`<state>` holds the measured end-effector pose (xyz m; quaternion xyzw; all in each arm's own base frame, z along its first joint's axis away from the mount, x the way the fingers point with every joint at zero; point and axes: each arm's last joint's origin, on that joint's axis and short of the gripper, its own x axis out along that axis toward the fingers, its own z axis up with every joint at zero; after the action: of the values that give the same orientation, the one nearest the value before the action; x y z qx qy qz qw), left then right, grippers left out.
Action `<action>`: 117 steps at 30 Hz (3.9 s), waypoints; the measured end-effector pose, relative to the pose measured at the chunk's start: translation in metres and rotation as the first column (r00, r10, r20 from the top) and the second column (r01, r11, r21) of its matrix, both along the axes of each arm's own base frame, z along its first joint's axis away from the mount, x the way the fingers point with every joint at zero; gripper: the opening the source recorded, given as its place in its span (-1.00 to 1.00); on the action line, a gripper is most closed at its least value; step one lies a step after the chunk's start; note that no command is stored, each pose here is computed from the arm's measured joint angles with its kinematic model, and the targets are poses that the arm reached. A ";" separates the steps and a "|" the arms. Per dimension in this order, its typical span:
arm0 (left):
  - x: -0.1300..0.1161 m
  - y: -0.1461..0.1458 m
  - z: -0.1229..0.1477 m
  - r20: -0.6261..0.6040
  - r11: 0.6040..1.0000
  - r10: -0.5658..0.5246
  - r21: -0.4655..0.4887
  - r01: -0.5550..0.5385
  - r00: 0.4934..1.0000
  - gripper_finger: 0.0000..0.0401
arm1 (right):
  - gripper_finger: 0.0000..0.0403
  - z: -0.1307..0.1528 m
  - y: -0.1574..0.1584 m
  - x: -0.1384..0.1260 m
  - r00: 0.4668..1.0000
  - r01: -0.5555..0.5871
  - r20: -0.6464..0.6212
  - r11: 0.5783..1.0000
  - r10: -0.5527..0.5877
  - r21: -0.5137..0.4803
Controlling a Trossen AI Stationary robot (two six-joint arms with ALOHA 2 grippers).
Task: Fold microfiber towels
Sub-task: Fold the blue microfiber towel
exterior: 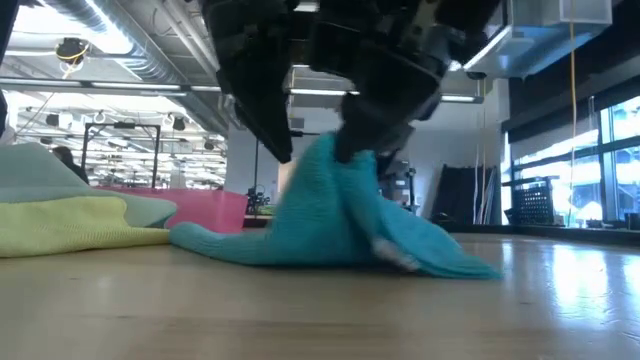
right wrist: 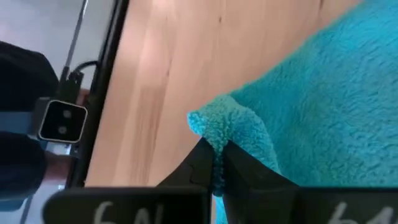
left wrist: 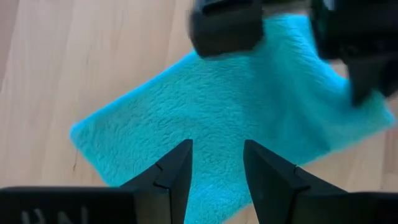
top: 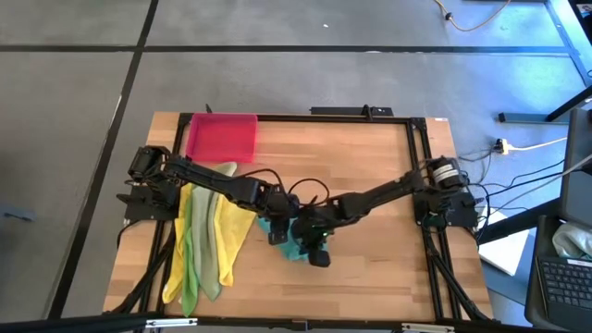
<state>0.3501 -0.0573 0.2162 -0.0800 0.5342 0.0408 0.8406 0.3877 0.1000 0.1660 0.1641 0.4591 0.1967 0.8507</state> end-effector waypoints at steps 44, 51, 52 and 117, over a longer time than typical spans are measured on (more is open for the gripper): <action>-0.032 -0.117 0.084 0.140 0.630 0.768 -0.341 -0.698 0.625 -0.33 | -0.28 0.012 -0.055 0.007 0.964 -0.181 0.141 0.948 0.224 -0.263; -0.032 -0.112 0.153 0.378 0.735 0.677 -0.298 -0.609 0.632 -0.33 | -0.28 -0.027 -0.072 0.022 0.977 -0.147 0.113 0.953 0.182 -0.267; -0.033 -0.110 0.160 0.395 0.745 0.665 -0.284 -0.604 0.634 -0.33 | -0.28 -0.030 -0.073 0.022 0.979 -0.141 0.105 0.952 0.175 -0.273; 0.023 -0.034 0.039 0.134 0.956 -0.058 0.294 0.016 0.989 -0.33 | -0.28 0.038 -0.149 -0.155 0.938 0.159 -0.305 0.986 -0.165 -0.045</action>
<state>0.3727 -0.0908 0.2550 0.0524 0.4631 0.0976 0.8794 0.2324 -0.0490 0.2039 0.2216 0.5727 0.0935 0.7837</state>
